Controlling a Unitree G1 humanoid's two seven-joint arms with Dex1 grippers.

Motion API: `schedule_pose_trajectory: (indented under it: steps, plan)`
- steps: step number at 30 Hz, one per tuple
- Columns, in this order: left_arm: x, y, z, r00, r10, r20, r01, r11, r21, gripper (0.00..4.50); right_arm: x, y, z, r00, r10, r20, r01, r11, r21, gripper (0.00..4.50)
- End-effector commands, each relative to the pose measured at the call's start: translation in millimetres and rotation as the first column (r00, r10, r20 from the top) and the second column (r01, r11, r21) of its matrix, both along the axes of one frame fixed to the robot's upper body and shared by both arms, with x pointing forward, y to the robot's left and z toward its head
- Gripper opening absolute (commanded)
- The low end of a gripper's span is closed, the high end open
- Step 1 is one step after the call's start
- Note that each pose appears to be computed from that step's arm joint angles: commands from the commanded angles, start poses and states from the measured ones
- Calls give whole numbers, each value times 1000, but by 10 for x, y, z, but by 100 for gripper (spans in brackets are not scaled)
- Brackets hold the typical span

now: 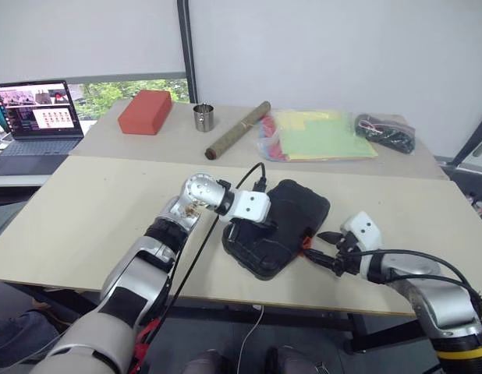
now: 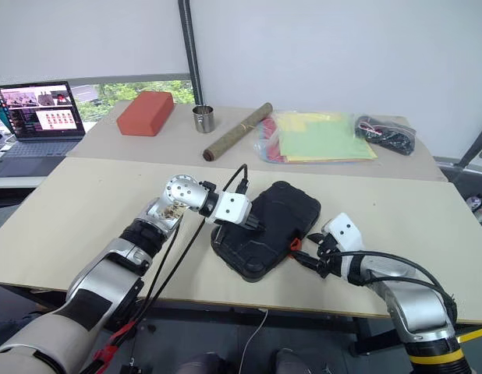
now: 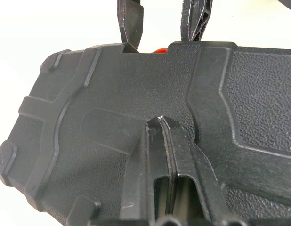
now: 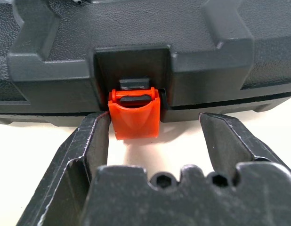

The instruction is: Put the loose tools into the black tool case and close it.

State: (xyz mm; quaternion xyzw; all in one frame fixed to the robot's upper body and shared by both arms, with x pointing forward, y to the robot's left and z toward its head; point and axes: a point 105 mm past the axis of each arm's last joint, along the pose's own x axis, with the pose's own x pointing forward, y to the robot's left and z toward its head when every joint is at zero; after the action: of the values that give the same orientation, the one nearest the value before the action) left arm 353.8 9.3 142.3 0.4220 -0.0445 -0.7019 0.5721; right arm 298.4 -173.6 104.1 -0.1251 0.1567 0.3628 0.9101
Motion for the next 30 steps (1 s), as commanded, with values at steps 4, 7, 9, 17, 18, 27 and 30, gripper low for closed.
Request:
schedule_pose_trajectory:
  steps: [4,7,9,17,18,27,30]
  plan:
    - [-28,242,-459,991,72,-114,-52,984,168,0,-12,104,195,994,59,89,-63,997,37,142]
    - [-35,236,-468,991,70,-116,-50,984,168,0,-31,73,228,992,56,109,-60,997,37,125]
    - [-41,234,-474,991,69,-119,-48,984,169,0,-51,31,222,992,50,112,-52,998,19,125]
    - [-50,231,-490,990,68,-121,-47,985,169,0,-185,-103,240,992,34,122,-33,999,-13,125]
    - [-51,234,-492,990,69,-121,-47,984,170,0,-210,-103,254,991,37,126,-35,999,-14,125]
    - [-55,240,-506,990,67,-121,-45,984,175,0,-301,-96,262,990,43,135,-40,999,-27,125]
    - [-54,236,-507,991,66,-119,-45,984,175,0,-327,-115,289,989,41,140,-37,999,-33,125]
